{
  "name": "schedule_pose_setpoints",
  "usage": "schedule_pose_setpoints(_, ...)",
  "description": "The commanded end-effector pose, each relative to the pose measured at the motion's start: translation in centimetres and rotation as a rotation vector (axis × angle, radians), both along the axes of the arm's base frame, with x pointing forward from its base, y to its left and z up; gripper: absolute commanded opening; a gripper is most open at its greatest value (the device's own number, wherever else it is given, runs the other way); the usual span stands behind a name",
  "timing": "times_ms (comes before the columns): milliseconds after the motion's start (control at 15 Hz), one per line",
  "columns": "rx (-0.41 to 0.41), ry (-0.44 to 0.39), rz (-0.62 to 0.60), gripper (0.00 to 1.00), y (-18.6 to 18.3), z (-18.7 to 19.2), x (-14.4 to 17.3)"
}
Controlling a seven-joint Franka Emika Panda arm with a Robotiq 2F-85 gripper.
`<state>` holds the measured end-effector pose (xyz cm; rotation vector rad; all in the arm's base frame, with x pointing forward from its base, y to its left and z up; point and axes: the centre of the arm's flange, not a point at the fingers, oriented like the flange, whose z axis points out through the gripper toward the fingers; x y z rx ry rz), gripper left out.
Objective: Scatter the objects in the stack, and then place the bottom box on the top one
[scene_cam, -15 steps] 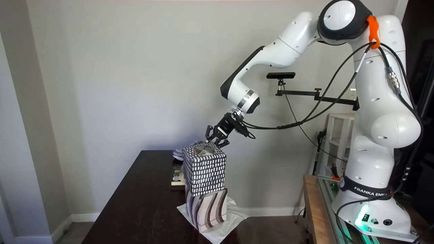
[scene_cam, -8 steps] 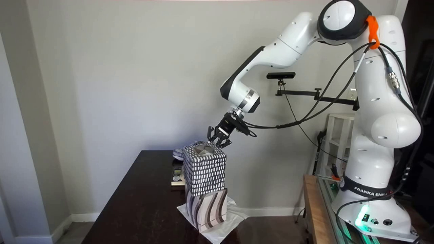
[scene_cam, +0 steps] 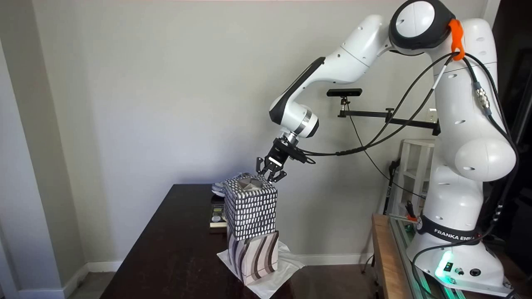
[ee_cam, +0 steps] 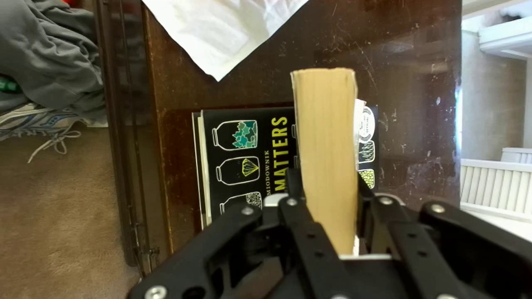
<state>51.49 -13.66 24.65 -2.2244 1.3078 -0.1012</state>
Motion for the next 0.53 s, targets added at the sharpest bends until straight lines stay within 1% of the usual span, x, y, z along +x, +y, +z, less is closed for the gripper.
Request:
schedule_pose_setpoints(0,-0.019,0.050,-0.014,0.07,-0.43,-0.02,0.57)
schedule_pose_setpoints(133,-0.022,0.060,-0.020,0.07,-0.53,-0.15,0.64)
schedule_pose_setpoints(467,0.005,0.055,-0.014,0.07,-0.34,-0.59,1.06)
